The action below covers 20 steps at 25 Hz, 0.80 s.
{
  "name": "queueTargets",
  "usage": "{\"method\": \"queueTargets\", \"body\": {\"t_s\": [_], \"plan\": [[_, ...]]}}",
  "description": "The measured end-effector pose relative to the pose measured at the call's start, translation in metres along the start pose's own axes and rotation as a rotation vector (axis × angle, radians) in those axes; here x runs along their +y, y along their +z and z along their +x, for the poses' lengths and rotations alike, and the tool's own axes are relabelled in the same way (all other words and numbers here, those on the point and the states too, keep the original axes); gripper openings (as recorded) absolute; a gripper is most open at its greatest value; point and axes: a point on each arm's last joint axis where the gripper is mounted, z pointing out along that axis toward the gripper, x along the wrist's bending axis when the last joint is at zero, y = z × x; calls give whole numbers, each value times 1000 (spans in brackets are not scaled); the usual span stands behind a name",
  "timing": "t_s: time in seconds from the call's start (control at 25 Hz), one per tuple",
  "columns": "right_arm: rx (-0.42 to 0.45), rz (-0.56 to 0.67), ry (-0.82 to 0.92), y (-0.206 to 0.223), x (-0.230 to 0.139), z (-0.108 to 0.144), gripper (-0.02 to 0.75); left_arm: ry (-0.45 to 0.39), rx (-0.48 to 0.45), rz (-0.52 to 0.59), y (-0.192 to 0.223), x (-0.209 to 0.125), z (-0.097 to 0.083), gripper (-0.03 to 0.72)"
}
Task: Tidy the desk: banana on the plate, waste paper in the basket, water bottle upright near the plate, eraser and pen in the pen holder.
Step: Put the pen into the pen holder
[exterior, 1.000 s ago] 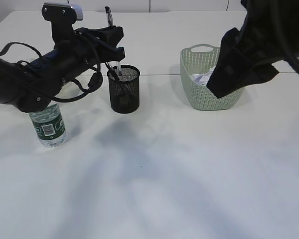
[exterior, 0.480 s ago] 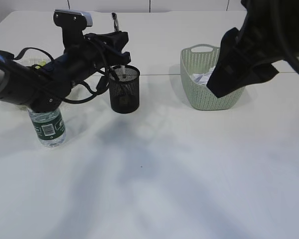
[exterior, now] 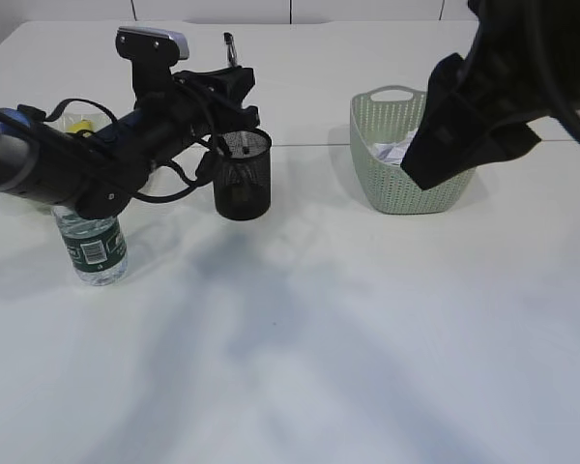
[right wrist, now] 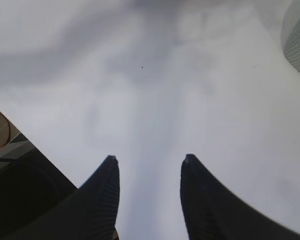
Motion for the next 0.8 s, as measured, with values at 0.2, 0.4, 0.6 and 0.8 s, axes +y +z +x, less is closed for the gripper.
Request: {"method": "queueTargets", "body": {"t_s": [0.2,0.4,0.6,0.8], "plan": [[0,0,0,0,0,0,306,23,5,14,1,0,1,44],[0,0,0,0,0,0,306,21,13,50,1,-11,3,44],[0,0,0,0,0,0,306,17,19,80,1,-21,4,55],[0,-2,0,0,0,0,306,18,19,78,1,-21,4,170]]}}
